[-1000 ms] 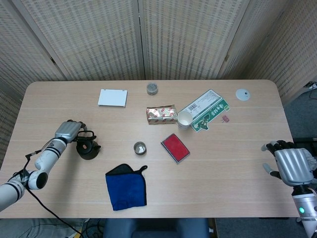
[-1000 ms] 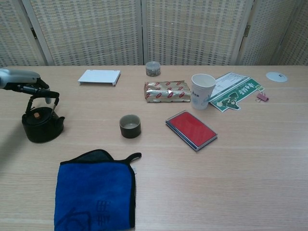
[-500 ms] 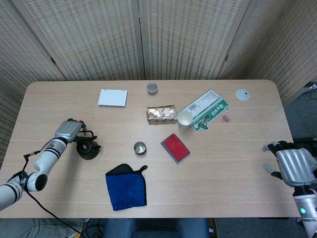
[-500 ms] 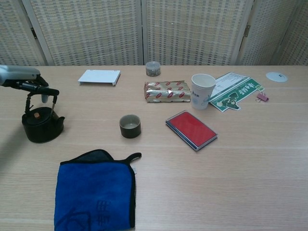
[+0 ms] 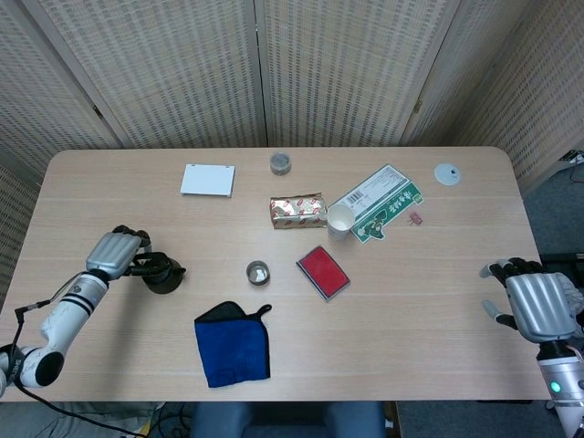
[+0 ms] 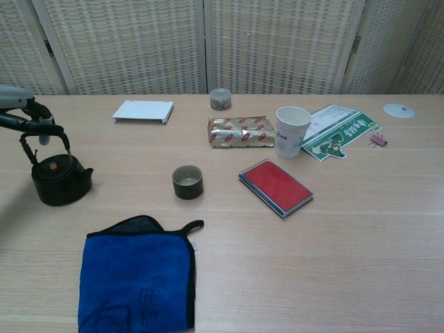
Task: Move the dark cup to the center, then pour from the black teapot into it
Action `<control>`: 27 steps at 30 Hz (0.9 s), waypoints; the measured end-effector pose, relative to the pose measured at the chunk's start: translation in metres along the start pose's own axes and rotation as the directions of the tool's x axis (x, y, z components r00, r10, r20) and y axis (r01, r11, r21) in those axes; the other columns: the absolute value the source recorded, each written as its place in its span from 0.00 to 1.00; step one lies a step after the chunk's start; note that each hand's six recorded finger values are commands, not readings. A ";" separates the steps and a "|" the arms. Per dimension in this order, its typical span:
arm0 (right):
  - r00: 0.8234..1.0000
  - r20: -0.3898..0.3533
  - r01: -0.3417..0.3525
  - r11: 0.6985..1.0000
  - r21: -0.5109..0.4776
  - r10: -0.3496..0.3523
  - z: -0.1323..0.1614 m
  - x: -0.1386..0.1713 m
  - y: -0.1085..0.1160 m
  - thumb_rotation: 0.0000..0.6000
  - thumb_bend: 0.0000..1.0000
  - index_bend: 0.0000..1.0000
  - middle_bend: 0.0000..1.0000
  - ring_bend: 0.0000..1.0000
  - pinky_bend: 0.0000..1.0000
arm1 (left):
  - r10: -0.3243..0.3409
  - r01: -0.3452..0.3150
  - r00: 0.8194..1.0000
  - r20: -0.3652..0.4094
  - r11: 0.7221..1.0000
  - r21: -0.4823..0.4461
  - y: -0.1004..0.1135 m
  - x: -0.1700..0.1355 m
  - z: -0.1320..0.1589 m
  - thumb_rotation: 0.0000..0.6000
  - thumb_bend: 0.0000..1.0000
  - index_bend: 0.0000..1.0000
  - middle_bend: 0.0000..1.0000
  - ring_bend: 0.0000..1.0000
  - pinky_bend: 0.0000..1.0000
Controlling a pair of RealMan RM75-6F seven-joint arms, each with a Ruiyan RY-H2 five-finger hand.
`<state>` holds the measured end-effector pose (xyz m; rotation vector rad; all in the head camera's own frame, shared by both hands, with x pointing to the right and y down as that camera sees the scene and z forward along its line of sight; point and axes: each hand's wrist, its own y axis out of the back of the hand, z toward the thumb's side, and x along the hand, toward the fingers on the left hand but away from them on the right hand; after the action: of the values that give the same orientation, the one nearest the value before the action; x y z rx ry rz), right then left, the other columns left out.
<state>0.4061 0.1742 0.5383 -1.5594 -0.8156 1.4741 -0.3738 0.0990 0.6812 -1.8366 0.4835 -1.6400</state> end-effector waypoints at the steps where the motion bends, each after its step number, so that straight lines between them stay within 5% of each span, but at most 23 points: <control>1: 1.000 0.000 0.000 1.000 0.000 0.000 0.000 0.000 0.000 1.00 0.19 0.44 0.41 0.32 0.40 | 0.006 -0.006 1.000 0.003 1.000 0.002 0.000 -0.004 0.000 0.14 0.10 0.50 0.24 0.23 0.11; 8: 1.000 0.000 0.002 1.000 -0.001 -0.002 0.001 -0.001 0.002 1.00 0.19 0.44 0.41 0.32 0.40 | 0.040 -0.040 0.999 0.023 0.999 0.015 -0.004 -0.026 -0.001 0.17 0.10 0.49 0.24 0.23 0.11; 21: 1.000 0.010 0.009 1.000 -0.009 -0.009 -0.002 -0.001 0.002 1.00 0.19 0.44 0.41 0.32 0.40 | 0.048 -0.052 0.995 0.084 0.997 0.057 -0.018 -0.036 0.014 0.39 0.09 0.19 0.20 0.23 0.11; 27: 1.000 0.014 0.012 1.000 -0.012 -0.012 -0.005 0.000 0.003 1.00 0.19 0.44 0.41 0.32 0.40 | 0.063 -0.073 0.992 0.110 0.993 0.088 -0.026 -0.033 0.025 0.62 0.09 0.08 0.18 0.23 0.11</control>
<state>0.4103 0.1721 0.5361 -1.5518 -0.8418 1.4751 -0.3581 0.1444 0.6730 -1.8096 0.4127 -1.4859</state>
